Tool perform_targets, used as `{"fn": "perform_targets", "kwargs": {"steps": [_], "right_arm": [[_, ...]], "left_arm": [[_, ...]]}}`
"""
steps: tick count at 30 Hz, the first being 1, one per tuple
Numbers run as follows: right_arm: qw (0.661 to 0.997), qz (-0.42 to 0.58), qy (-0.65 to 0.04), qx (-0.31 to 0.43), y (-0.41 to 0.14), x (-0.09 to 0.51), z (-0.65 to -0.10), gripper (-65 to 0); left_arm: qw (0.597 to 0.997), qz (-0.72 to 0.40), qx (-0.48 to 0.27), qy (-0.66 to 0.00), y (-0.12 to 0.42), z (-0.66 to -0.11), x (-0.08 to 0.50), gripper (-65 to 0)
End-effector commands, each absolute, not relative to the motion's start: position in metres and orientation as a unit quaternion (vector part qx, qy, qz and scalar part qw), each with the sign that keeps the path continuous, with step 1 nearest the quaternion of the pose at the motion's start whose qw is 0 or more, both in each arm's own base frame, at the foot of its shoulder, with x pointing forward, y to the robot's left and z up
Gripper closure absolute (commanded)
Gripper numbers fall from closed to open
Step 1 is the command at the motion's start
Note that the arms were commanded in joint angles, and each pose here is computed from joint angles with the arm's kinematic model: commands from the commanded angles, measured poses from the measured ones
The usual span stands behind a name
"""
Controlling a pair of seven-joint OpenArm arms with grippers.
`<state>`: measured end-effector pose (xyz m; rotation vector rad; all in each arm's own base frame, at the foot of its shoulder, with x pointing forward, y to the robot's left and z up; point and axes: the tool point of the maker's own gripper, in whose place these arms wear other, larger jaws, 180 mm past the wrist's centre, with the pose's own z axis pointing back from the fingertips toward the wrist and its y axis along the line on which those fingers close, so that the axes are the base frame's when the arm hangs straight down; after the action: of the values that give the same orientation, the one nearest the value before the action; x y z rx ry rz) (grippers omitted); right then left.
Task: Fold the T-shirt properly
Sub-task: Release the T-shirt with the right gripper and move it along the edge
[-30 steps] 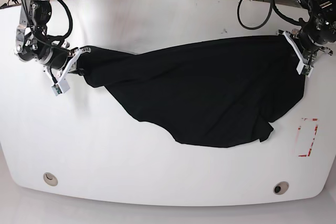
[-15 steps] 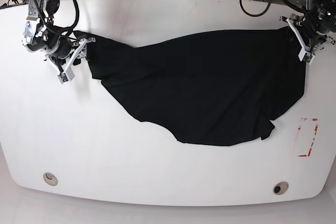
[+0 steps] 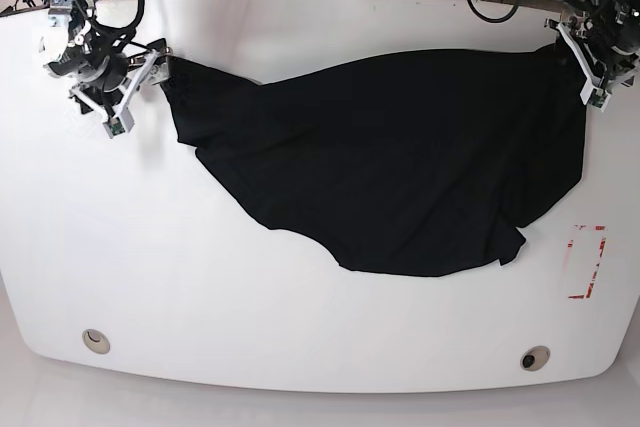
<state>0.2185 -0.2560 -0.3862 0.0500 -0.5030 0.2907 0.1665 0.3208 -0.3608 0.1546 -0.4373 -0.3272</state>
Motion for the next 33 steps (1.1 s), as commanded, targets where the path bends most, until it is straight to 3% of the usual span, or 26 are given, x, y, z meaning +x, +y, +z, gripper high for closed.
{"fn": "perform_targets", "kwargs": {"steps": [1, 12, 33], "right_arm": [[0.953, 0.146, -0.266, 0.006, -0.265, 0.229, -0.373, -55.6], [0.947, 0.135, -0.290, 0.010, -0.264, 0.248, -0.365, -57.4], [0.909, 0.114, -0.396, 0.055, -0.226, 0.316, -0.320, -57.0]], "left_arm": [[0.955, -0.168, 0.092, -0.226, 0.326, -0.350, 0.171, -38.1], [0.945, -0.191, 0.098, -0.246, 0.314, -0.337, 0.178, -38.4], [0.931, -0.204, 0.109, -0.284, 0.309, -0.314, 0.194, -37.6]]}}
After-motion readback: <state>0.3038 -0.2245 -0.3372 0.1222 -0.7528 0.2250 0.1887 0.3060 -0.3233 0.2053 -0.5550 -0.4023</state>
